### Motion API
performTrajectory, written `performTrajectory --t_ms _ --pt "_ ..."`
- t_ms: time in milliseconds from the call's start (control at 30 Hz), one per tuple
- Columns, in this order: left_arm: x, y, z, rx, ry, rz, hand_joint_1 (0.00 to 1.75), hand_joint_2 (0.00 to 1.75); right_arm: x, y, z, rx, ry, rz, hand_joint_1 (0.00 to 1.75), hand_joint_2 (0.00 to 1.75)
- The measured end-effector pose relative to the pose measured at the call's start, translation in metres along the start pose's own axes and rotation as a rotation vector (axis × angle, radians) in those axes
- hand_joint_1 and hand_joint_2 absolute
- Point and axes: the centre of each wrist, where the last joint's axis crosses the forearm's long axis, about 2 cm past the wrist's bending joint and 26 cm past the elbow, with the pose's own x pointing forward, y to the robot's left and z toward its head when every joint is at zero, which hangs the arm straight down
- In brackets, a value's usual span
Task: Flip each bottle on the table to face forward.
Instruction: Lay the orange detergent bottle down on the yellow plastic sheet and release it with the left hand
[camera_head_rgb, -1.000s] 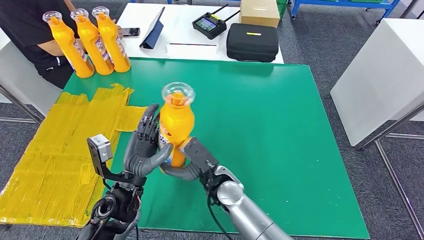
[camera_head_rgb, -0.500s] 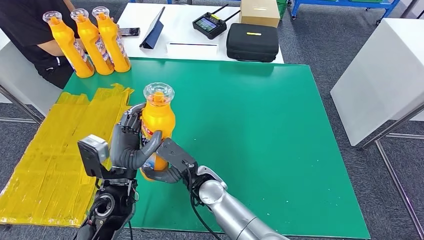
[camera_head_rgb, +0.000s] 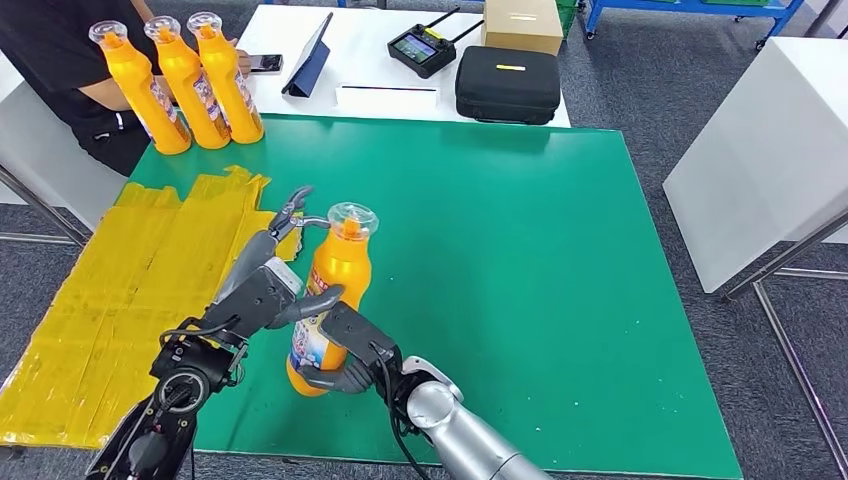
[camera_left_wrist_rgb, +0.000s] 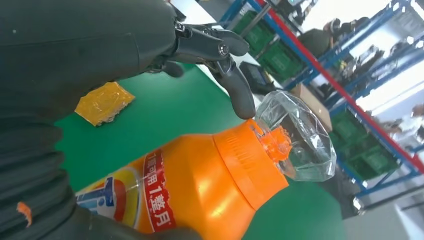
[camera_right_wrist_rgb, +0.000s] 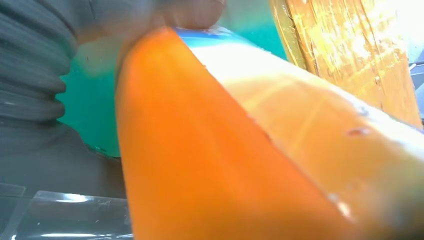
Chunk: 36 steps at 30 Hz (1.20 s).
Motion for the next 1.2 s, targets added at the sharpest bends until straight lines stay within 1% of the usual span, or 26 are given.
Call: performTrajectory --t_ms 100,233,367,500,633,667,767,800,967,1200 --pt "-0.006 0.005 -0.002 -0.092 0.010 0.003 0.00 1.75 -0.006 0.002 0.003 0.013 0.021 -0.006 1.75 1.75" --pt "-0.021 0.009 0.000 -0.184 0.010 0.067 0.00 1.75 -0.012 0.005 0.006 0.036 0.046 0.002 1.75 1.75" --pt "-0.030 0.013 0.001 -0.227 0.021 0.098 0.00 1.75 -0.014 0.007 0.007 0.049 0.062 0.010 1.75 1.75" --pt "-0.035 0.015 0.002 -0.252 0.031 0.118 0.00 1.75 -0.014 0.008 0.006 0.057 0.066 0.016 1.75 1.75" --pt "-0.044 0.018 0.003 -0.309 0.026 0.208 0.00 1.75 -0.015 0.010 0.007 0.076 0.068 0.027 1.75 1.75" --pt "-0.047 0.018 0.003 -0.323 0.026 0.231 0.04 1.75 -0.015 0.010 0.007 0.081 0.071 0.028 1.75 1.75" --pt "-0.056 0.018 0.003 -0.351 0.037 0.288 1.34 1.75 -0.015 0.010 0.007 0.092 0.091 0.026 1.75 1.75" --pt "-0.059 0.016 0.003 -0.358 0.043 0.302 1.74 1.75 -0.015 0.010 0.007 0.093 0.099 0.026 1.75 1.75" --pt "-0.068 0.013 0.005 -0.382 0.067 0.329 1.75 1.75 -0.013 0.010 0.008 0.105 0.114 0.038 1.75 1.75" --pt "-0.072 0.006 0.007 -0.433 0.079 0.340 1.75 1.75 -0.007 0.016 0.006 0.145 0.113 0.055 1.75 1.75"
